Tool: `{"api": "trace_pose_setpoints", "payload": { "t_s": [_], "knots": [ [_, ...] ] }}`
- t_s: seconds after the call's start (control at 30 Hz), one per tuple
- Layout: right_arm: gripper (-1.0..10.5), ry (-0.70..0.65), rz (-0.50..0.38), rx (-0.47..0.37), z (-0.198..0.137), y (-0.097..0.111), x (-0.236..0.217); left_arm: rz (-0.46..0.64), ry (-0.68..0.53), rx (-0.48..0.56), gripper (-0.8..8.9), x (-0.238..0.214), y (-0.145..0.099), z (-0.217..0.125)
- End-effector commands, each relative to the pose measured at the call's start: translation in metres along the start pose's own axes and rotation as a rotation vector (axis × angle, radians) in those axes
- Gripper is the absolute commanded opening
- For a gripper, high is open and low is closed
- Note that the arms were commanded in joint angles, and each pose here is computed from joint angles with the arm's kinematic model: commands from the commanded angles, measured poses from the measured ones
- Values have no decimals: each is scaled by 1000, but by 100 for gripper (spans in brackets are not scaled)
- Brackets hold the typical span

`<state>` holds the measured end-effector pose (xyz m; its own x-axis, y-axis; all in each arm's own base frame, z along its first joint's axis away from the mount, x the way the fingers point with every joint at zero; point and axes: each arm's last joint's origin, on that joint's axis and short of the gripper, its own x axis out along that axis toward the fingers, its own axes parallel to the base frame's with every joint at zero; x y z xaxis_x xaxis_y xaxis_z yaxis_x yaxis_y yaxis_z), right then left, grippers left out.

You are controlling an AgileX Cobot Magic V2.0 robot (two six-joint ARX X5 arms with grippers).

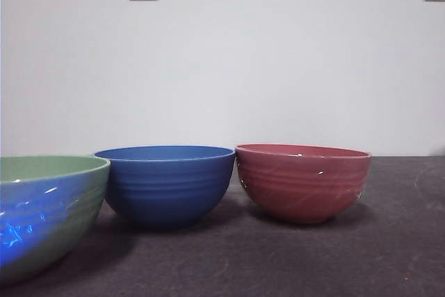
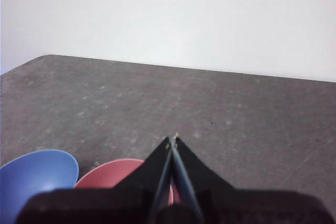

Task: Pick up the green bowl on the top,put the green bowl on the left,pick up the red bowl in the middle,put the red bowl on the right

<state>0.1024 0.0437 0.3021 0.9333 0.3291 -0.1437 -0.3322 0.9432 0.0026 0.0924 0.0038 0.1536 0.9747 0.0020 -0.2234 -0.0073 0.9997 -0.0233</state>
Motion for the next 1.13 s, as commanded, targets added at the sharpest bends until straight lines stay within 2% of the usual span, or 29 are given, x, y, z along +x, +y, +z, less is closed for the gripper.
{"api": "trace_pose_setpoints", "payload": {
  "t_s": [0.03,0.73,0.8,0.93,1.03,1.13],
  "knots": [
    [3,8,1,9,-2,0,1,3,26,-10,-4,1,0,-5],
    [3,8,3,7,-2,0,-2,4,26,-10,-4,1,0,-5],
    [2,4,-40,-45,-4,-2,-9,3,26,-10,-4,1,0,-5],
    [2,-42,-115,-50,-27,-11,-24,4,26,-10,-4,1,0,-5],
    [2,-47,-86,-37,-57,-15,-26,4,26,-10,-4,1,0,-5],
    [2,-31,-106,-27,-89,-19,-18,4,26,-10,-4,1,0,-5]
  ]
}}
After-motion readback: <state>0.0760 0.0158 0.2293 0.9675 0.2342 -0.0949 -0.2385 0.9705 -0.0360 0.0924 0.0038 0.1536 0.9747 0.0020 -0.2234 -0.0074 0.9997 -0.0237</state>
